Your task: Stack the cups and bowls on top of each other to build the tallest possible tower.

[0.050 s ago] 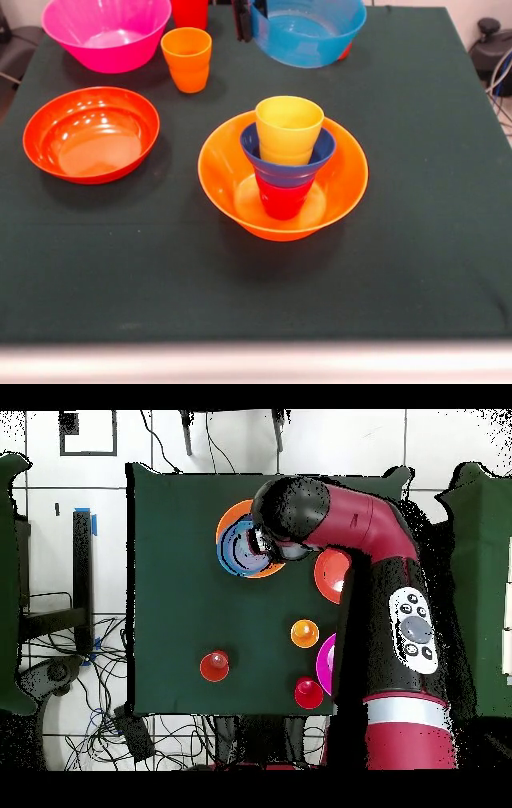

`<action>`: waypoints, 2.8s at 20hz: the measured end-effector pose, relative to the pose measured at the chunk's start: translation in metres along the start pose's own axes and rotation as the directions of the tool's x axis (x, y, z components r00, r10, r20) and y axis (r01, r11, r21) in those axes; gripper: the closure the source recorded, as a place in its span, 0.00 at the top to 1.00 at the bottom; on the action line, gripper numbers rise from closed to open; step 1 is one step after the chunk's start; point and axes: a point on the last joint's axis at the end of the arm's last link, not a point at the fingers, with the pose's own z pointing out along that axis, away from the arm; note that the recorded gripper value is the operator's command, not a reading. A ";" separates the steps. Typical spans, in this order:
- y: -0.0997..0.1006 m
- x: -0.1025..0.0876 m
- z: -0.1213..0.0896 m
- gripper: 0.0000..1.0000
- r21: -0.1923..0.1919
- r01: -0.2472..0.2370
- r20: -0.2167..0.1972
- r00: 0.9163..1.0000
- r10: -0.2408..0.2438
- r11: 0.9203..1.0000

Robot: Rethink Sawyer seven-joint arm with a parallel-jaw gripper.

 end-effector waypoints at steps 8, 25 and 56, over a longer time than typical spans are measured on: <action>0.011 -0.007 0.003 0.00 -0.012 0.029 0.007 1.000 -0.029 1.000; -0.001 -0.009 0.037 0.00 0.017 0.089 -0.019 0.996 -0.088 0.996; 0.005 -0.033 0.075 0.00 -0.037 0.139 0.008 0.990 -0.138 0.990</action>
